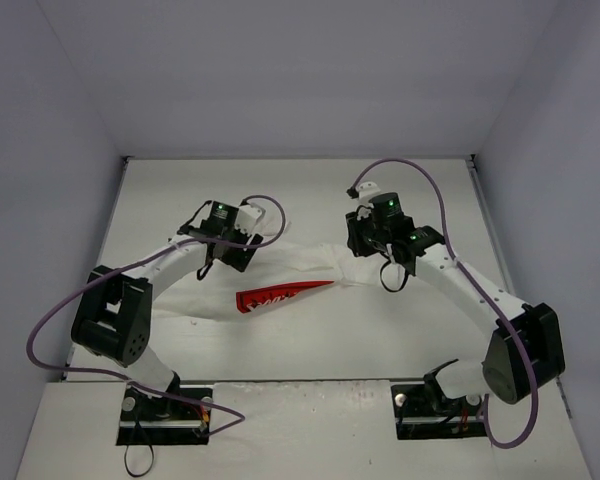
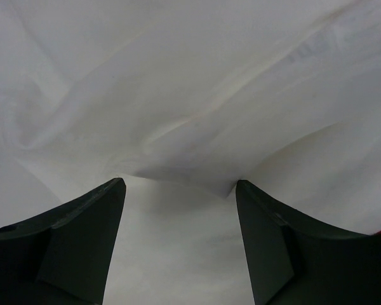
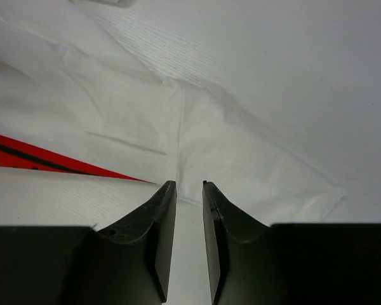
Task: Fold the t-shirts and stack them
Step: Flatten out the tshirt
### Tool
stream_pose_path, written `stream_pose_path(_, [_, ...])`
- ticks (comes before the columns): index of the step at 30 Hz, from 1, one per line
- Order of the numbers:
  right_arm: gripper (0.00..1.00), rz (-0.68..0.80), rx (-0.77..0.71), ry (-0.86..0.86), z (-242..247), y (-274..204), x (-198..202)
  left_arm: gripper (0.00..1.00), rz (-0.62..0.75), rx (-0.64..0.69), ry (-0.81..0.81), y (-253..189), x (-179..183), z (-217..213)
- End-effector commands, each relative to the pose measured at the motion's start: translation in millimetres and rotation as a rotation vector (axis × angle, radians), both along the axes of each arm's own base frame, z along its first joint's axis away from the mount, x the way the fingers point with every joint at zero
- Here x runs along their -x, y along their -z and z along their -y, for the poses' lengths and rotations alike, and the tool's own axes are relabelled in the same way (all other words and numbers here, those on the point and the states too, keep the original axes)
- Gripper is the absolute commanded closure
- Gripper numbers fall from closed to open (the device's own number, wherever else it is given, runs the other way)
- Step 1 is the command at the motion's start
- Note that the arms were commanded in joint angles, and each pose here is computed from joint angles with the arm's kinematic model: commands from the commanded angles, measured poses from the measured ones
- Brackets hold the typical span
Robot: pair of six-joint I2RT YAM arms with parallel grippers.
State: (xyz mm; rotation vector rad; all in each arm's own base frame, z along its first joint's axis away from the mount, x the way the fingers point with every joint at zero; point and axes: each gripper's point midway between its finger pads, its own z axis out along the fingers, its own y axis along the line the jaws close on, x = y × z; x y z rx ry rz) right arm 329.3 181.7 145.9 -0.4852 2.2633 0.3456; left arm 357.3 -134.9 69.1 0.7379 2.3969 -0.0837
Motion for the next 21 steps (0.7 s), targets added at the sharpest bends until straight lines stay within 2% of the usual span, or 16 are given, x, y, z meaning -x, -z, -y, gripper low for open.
stream_pose_path(1, [0.78,0.068,-0.013,-0.135,-23.1,-5.7,-2.9,0.34,0.095,0.021,0.043,-13.9,-11.7,6.8])
stream_pose_path(8, [0.75,0.068,0.020,-0.262,-54.1,10.6,-3.5,0.35,0.069,0.003,0.022,-1.8,-6.6,4.6])
stream_pose_path(11, [0.74,0.071,0.054,-0.297,-61.7,17.6,-3.4,0.41,0.070,-0.009,0.000,-1.8,-11.1,2.2])
stream_pose_path(13, [0.74,0.076,0.061,-0.312,-65.7,19.8,-4.7,0.42,0.074,-0.017,-0.010,-3.4,-15.9,1.8])
stream_pose_path(21, [0.72,0.120,0.060,-0.350,-82.9,19.3,-17.3,0.37,0.102,0.001,-0.019,-12.5,-34.0,8.9])
